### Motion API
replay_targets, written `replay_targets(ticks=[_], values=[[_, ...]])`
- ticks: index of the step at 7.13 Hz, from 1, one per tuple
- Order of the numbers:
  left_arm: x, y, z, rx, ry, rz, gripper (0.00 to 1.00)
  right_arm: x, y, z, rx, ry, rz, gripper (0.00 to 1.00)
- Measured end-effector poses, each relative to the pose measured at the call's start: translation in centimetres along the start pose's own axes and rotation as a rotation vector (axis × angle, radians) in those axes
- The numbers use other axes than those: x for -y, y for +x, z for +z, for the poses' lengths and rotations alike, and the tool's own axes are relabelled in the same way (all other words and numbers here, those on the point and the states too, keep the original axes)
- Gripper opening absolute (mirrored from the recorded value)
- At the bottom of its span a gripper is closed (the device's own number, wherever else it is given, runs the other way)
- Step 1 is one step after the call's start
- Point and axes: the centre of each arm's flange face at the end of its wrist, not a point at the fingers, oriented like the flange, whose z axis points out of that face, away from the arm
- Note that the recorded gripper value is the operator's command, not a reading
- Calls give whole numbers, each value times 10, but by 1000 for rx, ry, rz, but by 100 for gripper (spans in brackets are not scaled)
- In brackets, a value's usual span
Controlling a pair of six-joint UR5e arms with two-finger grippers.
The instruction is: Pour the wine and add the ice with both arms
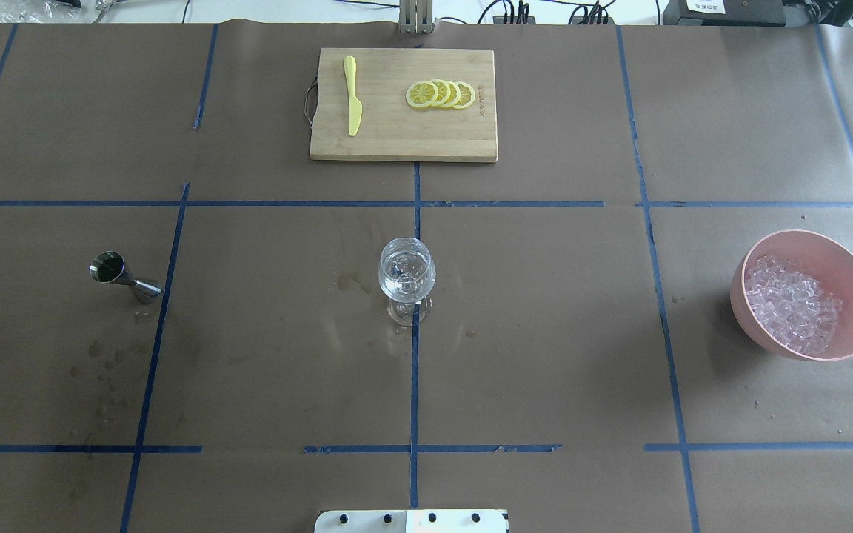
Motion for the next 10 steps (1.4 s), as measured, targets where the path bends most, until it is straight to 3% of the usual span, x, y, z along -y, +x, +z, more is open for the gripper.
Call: replay_targets(ticks=[7, 10], values=[[8, 44, -12, -23, 60, 133, 100, -13, 6, 7, 1, -1, 14, 100], [11, 72, -7, -130, 94, 217, 100, -10, 1, 3, 1, 14, -2, 100]])
